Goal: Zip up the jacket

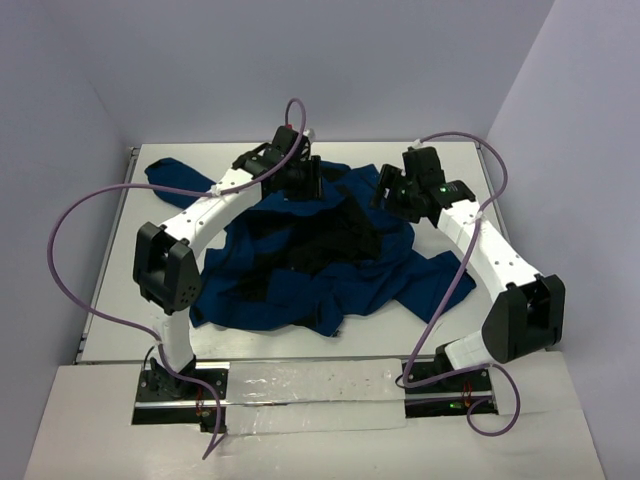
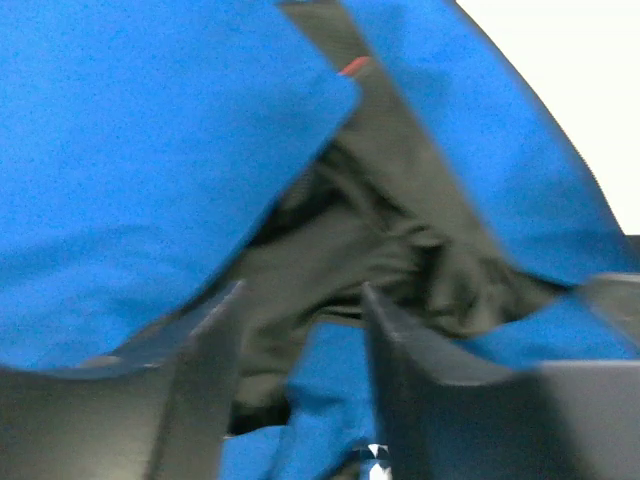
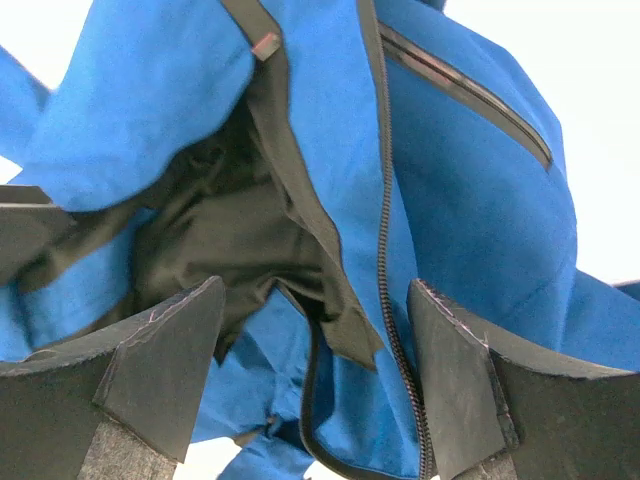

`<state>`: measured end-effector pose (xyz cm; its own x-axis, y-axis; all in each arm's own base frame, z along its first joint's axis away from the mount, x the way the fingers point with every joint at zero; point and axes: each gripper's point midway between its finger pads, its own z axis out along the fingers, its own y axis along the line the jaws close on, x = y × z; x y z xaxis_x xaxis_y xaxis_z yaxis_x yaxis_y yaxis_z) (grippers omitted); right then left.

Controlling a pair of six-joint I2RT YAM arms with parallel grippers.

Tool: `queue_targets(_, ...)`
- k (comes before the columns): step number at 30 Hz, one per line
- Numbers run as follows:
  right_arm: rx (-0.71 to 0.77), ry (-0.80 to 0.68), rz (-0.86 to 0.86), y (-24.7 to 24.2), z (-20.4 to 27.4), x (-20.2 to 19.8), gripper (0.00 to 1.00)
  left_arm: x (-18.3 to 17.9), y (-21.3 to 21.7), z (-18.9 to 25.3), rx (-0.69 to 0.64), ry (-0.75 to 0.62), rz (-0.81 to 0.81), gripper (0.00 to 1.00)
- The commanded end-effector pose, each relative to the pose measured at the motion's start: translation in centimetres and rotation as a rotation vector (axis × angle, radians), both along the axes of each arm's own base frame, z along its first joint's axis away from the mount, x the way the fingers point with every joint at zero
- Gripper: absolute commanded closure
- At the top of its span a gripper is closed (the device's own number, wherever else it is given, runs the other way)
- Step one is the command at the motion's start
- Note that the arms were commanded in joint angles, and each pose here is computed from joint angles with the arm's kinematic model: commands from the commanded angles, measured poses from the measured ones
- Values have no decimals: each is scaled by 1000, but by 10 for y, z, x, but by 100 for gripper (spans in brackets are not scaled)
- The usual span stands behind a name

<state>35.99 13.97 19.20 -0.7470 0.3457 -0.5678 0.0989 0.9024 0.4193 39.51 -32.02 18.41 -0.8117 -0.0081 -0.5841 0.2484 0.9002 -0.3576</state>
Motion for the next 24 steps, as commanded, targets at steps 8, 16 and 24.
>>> queue_targets(8, 33, -229, -17, 3, 81, 43, 19, 23, 57, 44, 249, -234, 96, 1)
queue_targets(16, -14, -249, -67, -10, 90, 48, 19, 20, 45, 19, 370, -274, -46, 1)
queue_targets(24, -17, -244, -88, -24, 83, 37, 19, 12, 2, 4, 431, -317, -189, 1)
